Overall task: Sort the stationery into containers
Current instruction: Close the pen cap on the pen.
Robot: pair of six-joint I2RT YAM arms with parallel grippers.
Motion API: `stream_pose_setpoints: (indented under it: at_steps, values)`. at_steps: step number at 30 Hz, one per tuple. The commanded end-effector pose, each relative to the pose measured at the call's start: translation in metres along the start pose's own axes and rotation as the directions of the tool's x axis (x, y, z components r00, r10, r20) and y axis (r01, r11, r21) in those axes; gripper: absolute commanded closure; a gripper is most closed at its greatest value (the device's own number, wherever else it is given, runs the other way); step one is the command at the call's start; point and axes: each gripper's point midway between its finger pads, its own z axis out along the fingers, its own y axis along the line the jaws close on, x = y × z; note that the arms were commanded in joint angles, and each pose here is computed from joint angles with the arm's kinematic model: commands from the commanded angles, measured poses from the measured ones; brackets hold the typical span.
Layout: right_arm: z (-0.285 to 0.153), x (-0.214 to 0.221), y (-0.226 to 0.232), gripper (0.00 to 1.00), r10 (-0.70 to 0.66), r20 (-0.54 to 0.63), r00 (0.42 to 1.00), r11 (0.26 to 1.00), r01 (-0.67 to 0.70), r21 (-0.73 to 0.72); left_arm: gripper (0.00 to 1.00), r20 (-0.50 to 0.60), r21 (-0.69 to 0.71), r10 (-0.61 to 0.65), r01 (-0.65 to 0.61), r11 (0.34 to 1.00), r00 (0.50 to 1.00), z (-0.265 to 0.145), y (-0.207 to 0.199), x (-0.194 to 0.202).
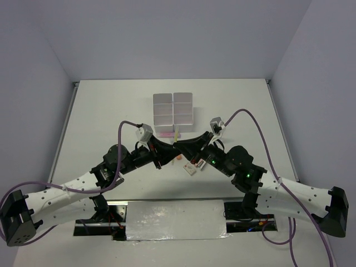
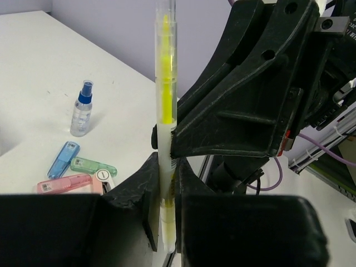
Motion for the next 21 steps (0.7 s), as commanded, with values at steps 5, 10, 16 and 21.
stream_pose_setpoints:
  at_steps: [5,10,16,21]
  values:
    - [0.002,-0.019,0.022,0.86,-0.026,0.024,0.999,0.997,0.028,-0.074,1.00,0.034,0.109,0.042,-0.045,0.993,0.999,-0.001,-0.025,-0.017]
    - [-0.001,-0.029,0.027,0.40,-0.083,0.019,0.996,0.993,0.084,-0.077,1.00,0.030,0.155,0.083,-0.087,0.984,0.996,-0.009,-0.033,-0.016]
    - [-0.001,-0.058,0.024,0.38,-0.128,0.035,0.991,0.992,0.128,0.008,1.00,0.006,0.211,0.094,-0.094,0.973,0.996,-0.013,-0.043,-0.010]
    - [0.001,-0.069,0.039,0.38,-0.134,0.041,0.990,0.990,0.136,-0.043,1.00,-0.012,0.206,0.091,-0.087,0.975,0.996,-0.012,-0.040,-0.005]
